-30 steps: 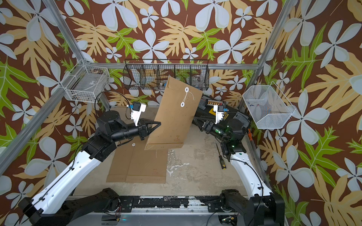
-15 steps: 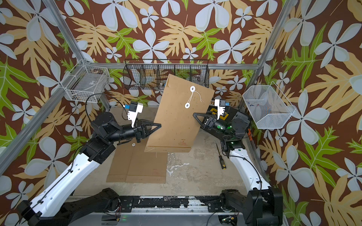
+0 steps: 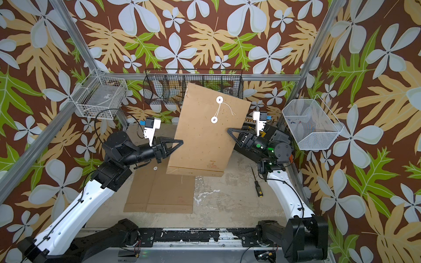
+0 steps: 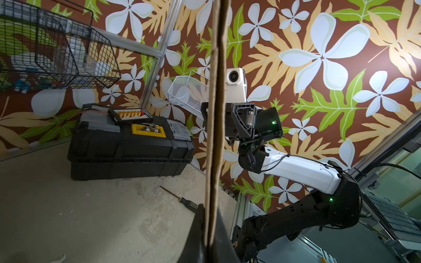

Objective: Open the file bag
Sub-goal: Pick up the file bag from the center of the board, then open the file bag.

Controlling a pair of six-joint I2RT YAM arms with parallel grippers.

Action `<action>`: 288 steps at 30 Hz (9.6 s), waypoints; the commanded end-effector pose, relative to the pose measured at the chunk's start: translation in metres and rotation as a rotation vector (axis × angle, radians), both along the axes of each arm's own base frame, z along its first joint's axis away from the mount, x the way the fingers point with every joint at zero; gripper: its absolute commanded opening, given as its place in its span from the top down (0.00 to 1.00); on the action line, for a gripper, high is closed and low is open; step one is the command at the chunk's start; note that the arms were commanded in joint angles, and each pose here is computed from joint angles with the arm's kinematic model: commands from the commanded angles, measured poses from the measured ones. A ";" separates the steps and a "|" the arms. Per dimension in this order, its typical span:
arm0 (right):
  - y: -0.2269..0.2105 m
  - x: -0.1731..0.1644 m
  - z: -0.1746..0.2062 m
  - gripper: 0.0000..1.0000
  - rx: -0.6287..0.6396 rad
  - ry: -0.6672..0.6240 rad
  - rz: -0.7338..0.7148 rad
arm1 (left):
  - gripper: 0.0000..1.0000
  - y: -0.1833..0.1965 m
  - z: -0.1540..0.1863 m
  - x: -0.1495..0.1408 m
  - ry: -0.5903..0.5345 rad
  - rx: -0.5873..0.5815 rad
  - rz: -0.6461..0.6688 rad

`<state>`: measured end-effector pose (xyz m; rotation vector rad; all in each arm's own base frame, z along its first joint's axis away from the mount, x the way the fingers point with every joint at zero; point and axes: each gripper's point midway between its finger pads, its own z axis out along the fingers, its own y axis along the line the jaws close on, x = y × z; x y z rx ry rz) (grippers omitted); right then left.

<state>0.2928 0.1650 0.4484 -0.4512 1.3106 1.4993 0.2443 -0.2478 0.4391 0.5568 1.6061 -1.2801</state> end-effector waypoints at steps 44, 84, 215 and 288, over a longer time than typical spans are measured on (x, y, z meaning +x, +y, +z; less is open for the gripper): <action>0.023 -0.032 -0.008 1.00 -0.218 -0.088 0.044 | 0.61 -0.008 0.037 0.000 -0.123 0.023 -0.100; 0.032 -0.034 -0.014 1.00 -0.241 -0.076 0.058 | 0.92 0.000 0.033 0.004 -0.138 0.035 -0.029; 0.088 -0.016 -0.046 1.00 -0.460 -0.036 -0.024 | 1.00 -0.014 -0.002 -0.023 -0.189 0.385 -0.007; 0.092 0.002 -0.050 1.00 -0.688 -0.123 -0.247 | 1.00 -0.043 -0.066 0.006 -0.161 0.661 0.262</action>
